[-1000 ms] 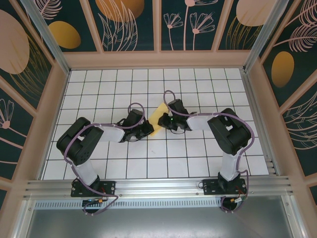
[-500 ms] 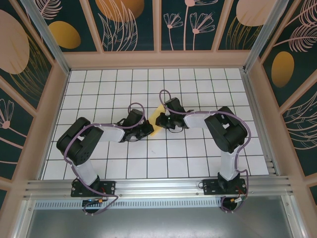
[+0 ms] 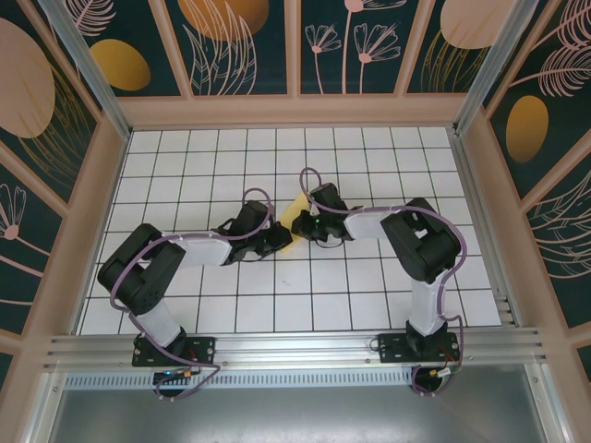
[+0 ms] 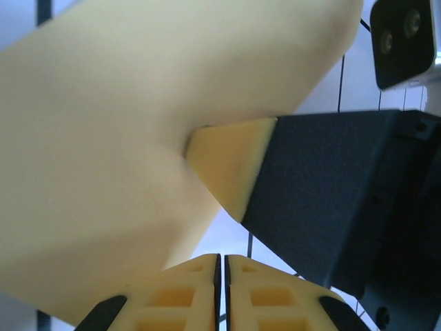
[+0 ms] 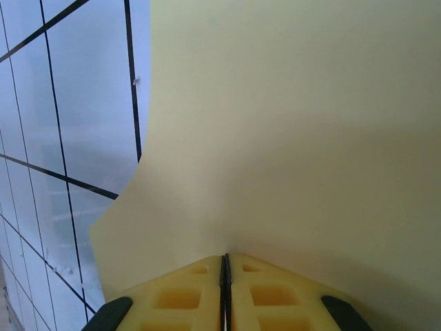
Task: Fold a paper plane with a square sheet of paper (pick it up from the middle)
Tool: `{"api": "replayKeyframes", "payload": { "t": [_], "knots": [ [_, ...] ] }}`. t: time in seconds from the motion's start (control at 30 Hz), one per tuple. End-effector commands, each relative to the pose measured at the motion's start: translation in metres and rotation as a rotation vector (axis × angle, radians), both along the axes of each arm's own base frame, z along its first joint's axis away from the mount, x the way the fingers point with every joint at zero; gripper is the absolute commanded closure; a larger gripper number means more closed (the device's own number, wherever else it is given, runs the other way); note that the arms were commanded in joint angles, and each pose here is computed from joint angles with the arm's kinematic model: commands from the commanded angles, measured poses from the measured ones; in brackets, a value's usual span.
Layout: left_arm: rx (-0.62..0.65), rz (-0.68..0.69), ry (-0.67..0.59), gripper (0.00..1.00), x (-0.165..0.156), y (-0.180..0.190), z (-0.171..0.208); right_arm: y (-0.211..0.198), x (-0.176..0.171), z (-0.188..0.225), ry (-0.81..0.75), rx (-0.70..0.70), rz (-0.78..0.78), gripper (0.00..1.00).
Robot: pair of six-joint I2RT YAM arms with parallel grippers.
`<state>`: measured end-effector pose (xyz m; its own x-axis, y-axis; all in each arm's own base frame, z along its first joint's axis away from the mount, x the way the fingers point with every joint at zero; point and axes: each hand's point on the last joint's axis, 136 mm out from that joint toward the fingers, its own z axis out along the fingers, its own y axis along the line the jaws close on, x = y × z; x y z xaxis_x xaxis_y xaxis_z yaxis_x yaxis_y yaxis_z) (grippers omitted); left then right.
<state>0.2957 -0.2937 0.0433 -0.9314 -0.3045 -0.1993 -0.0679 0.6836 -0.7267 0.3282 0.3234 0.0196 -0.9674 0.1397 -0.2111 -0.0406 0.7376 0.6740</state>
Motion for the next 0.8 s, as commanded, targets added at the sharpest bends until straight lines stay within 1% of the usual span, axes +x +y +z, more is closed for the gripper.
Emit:
{"api": "replayKeyframes", "payload": {
  "t": [0.0, 0.1, 0.3, 0.5, 0.6, 0.7, 0.77],
  "knots": [
    [-0.008, -0.024, 0.020, 0.89, -0.002, -0.008, -0.007, -0.008, -0.006, -0.012, 0.043, -0.010, -0.021, 0.91],
    [0.010, -0.025, 0.045, 0.90, -0.005, -0.006, -0.017, -0.008, -0.005, -0.012, 0.047, -0.004, -0.027, 0.91],
    [0.096, 0.010, 0.074, 0.91, -0.008, 0.008, -0.038, -0.009, -0.005, -0.011, 0.046, -0.001, -0.029, 0.91],
    [0.119, 0.019, 0.086, 0.92, -0.011, 0.014, -0.043, -0.014, -0.004, -0.014, 0.044, -0.014, -0.035, 0.91],
    [0.077, 0.003, 0.058, 0.91, -0.008, 0.007, -0.029, -0.017, -0.003, -0.014, 0.044, -0.018, -0.037, 0.91],
    [0.005, -0.003, -0.009, 0.89, 0.005, -0.006, 0.000, -0.015, -0.005, -0.015, 0.054, -0.009, -0.031, 0.91],
    [-0.016, 0.011, -0.041, 0.89, 0.012, -0.010, 0.009, -0.014, -0.006, -0.014, 0.056, 0.004, -0.030, 0.91]
  ]
}}
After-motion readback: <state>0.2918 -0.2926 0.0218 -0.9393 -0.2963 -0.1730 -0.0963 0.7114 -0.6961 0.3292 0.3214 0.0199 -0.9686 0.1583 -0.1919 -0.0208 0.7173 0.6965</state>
